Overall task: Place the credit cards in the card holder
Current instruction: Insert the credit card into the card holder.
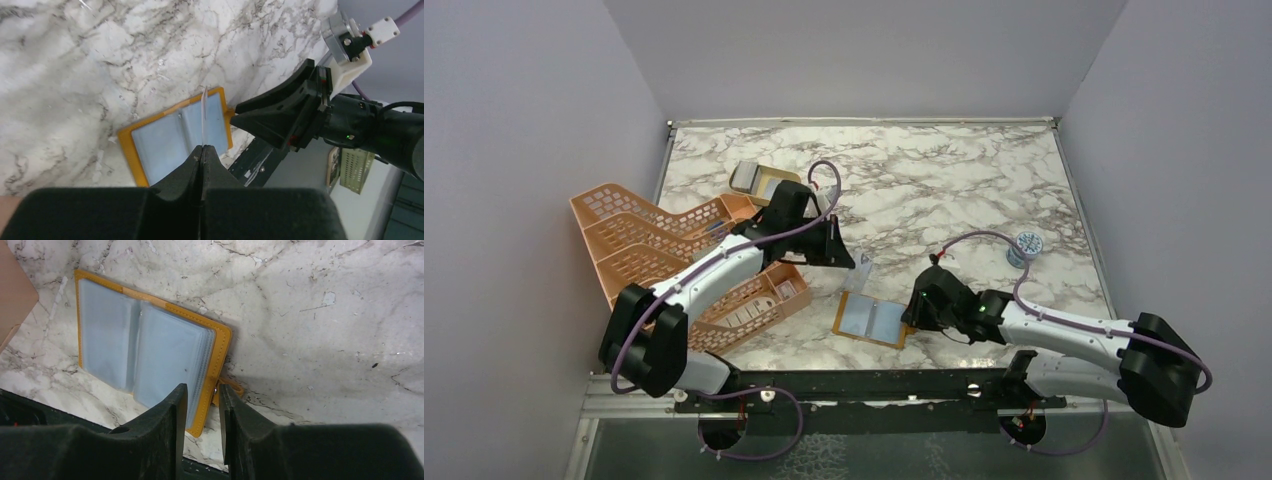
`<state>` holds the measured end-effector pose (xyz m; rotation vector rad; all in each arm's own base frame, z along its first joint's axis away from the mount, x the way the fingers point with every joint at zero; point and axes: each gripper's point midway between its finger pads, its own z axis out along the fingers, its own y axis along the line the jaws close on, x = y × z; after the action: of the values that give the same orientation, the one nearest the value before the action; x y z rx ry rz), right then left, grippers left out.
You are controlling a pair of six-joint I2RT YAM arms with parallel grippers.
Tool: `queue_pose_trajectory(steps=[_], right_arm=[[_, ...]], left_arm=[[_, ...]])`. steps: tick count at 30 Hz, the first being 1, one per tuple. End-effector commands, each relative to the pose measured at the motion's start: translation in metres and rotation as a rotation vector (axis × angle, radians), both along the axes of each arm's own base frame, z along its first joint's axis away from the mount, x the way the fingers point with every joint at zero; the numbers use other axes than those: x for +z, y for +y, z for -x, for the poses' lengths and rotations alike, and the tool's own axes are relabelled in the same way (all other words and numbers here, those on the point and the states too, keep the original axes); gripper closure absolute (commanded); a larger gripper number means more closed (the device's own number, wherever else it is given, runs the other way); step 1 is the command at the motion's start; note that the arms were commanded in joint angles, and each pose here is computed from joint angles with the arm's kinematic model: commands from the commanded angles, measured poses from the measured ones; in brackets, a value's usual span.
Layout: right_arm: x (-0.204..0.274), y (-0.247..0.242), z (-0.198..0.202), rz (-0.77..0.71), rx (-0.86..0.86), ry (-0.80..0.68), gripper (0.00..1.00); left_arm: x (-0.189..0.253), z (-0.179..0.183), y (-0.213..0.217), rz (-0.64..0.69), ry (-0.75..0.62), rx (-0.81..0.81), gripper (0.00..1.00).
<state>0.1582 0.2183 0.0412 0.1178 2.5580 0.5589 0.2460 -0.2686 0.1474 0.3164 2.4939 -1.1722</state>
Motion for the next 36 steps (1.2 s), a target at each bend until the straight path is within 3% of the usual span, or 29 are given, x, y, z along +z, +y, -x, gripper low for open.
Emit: queue_pose_trajectory(steps=[1, 21, 36], right_arm=[[0.005, 0.009, -0.008, -0.007, 0.017, -0.039, 0.70], [-0.001, 0.012, -0.005, -0.020, 0.027, -0.021, 0.71], [-0.006, 0.013, -0.003, -0.023, 0.035, -0.010, 0.71]], left_arm=[[0.012, 0.016, -0.009, 0.088, 0.011, 0.013, 1.00], [-0.050, 0.060, -0.023, 0.034, 0.177, 0.066, 1.00], [-0.081, 0.070, -0.019, 0.015, 0.232, 0.116, 1.00]])
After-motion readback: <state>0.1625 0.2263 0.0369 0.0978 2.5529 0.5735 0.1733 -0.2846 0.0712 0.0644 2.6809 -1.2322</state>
